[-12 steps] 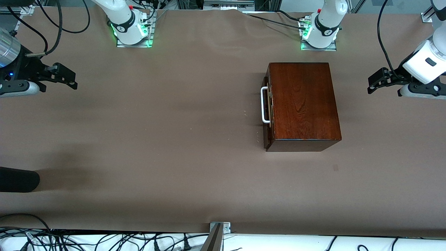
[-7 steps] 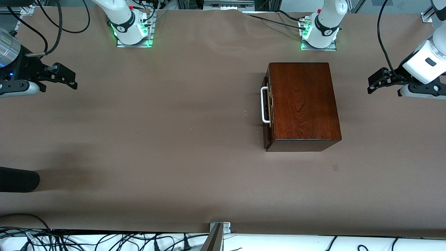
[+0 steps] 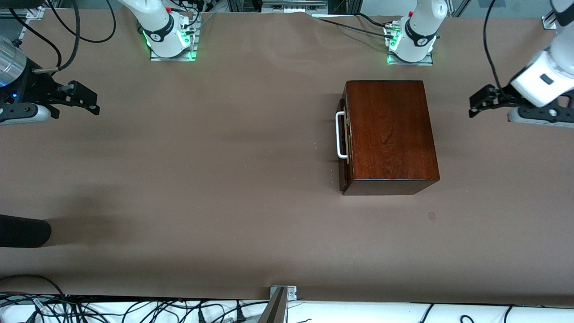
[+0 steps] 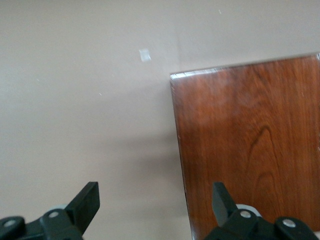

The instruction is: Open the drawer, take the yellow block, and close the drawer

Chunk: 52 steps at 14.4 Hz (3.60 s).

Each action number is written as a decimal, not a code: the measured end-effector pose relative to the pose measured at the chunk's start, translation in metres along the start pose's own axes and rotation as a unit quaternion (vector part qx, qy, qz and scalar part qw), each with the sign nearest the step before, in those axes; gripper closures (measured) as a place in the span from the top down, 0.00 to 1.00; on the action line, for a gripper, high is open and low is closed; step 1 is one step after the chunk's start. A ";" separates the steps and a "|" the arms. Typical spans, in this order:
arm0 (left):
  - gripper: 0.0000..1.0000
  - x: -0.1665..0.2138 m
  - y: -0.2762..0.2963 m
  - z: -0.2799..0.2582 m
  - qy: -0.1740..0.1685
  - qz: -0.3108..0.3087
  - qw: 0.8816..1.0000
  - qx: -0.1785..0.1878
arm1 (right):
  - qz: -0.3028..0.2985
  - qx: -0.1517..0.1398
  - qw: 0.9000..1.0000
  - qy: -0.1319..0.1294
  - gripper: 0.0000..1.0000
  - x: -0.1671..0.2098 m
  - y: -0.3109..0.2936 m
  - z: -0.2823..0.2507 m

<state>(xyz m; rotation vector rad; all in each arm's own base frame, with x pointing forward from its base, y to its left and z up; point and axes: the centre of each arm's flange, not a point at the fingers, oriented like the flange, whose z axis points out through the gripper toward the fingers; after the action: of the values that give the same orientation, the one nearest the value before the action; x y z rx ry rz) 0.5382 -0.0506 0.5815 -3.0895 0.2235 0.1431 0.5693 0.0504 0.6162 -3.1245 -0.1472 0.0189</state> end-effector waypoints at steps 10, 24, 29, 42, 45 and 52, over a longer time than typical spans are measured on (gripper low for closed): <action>1.00 0.042 0.222 0.077 -0.084 0.068 0.994 -0.006 | 0.000 0.000 1.000 0.000 1.00 0.000 0.000 0.000; 1.00 0.052 0.365 0.243 -0.106 -0.050 0.989 0.092 | 0.000 0.000 1.000 0.000 1.00 0.000 0.000 0.000; 1.00 0.035 0.384 0.265 -0.090 -0.049 0.988 0.112 | 0.000 0.000 1.000 0.000 1.00 0.000 0.000 0.000; 1.00 0.026 0.405 0.288 -0.074 -0.063 0.990 0.100 | 0.000 0.000 1.000 0.000 1.00 0.000 0.000 0.000; 1.00 0.024 0.420 0.285 -0.052 -0.064 0.993 0.080 | -0.001 0.000 1.000 0.000 1.00 0.000 -0.001 0.000; 1.00 0.016 0.471 0.272 -0.024 -0.066 0.996 0.047 | -0.002 0.000 1.000 0.000 1.00 0.000 -0.002 0.000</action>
<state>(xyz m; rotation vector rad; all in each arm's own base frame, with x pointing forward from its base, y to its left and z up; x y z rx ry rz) 0.4616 -0.5063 0.2935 -2.9913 0.0246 0.1955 0.5691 0.0525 0.6162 -3.1242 -0.1532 0.0189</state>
